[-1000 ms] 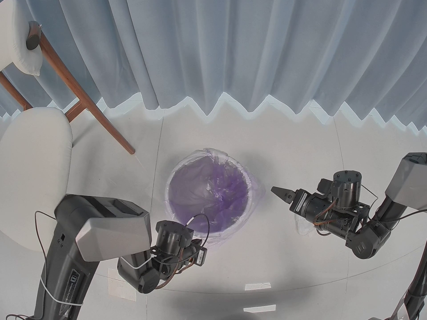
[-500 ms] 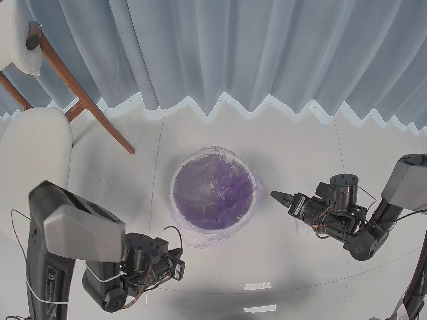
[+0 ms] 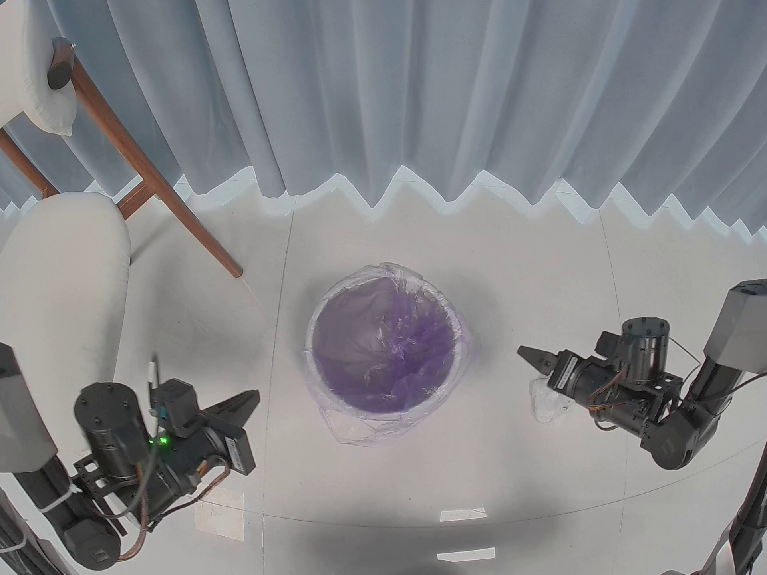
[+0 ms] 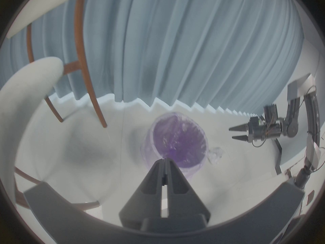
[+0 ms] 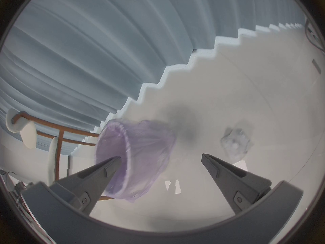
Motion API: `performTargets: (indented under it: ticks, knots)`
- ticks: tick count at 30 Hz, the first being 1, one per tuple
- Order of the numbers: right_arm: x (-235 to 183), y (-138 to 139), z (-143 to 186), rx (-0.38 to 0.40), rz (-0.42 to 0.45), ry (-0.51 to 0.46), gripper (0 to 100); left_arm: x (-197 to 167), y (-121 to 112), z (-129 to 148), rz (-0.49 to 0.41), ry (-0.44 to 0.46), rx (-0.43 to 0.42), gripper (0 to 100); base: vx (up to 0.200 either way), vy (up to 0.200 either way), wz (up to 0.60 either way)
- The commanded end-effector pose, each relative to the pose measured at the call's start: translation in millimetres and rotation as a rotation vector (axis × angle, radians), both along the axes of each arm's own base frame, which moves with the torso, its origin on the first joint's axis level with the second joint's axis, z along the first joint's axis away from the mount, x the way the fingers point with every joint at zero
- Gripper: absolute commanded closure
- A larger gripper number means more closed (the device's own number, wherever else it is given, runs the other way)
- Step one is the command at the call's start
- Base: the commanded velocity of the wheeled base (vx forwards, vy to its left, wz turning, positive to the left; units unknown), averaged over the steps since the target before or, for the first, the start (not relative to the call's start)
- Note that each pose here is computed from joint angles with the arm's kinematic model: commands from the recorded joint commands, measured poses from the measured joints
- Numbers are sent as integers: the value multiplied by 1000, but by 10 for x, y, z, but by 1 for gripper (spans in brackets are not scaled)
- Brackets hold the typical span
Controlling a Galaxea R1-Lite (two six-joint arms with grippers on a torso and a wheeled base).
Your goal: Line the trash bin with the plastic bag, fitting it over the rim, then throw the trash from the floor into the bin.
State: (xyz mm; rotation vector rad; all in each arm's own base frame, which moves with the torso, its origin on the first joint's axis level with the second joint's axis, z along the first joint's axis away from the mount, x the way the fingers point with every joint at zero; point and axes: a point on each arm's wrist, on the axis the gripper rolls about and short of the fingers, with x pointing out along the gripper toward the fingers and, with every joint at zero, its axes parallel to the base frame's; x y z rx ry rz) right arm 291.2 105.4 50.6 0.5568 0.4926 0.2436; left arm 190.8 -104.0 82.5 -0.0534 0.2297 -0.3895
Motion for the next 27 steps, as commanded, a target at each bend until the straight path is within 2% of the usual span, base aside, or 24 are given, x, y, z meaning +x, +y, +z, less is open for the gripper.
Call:
performTargets:
  ticks: [1,2,3,4,8,10,11,14,15,18,22,27]
  knots:
    - [39,-569,120,-69,-104,-53,0,-244,321,358,91,-140,-96,100,0,0,0]
    - [39,-569,120,-69,-104,-53,0,-244,321,358,91,-140,-96,100,0,0,0]
    - [105,-827,105,-150,-100,-72,0,-303,334,438,86,-173,-134,100,0,0,0]
    - [127,-878,104,-163,-98,-80,0,-330,350,474,93,-187,-149,100,0,0,0]
    - [180,-929,92,-163,-99,-86,0,-411,405,552,121,-216,-159,100,0,0,0]
    - [177,-929,90,-165,-98,-85,0,-462,445,551,179,-199,-133,100,0,0,0]
    - [165,-929,82,-166,-97,-82,0,-478,460,552,211,-196,-124,0,0,0,0]
    - [138,-939,62,-169,-95,-69,0,-504,491,597,257,-225,-141,0,0,0,0]
    - [138,-985,61,-174,-105,-68,0,-539,530,661,276,-268,-169,0,0,0,0]
    - [150,-1128,15,-233,-113,-56,0,-618,658,775,315,-345,-198,0,0,0,0]
    - [179,-1233,2,-266,-80,-42,0,-675,725,884,235,-410,-205,0,0,0,0]
    - [305,-1272,-171,-262,-74,59,0,-595,760,990,267,-437,-167,0,0,0,0]
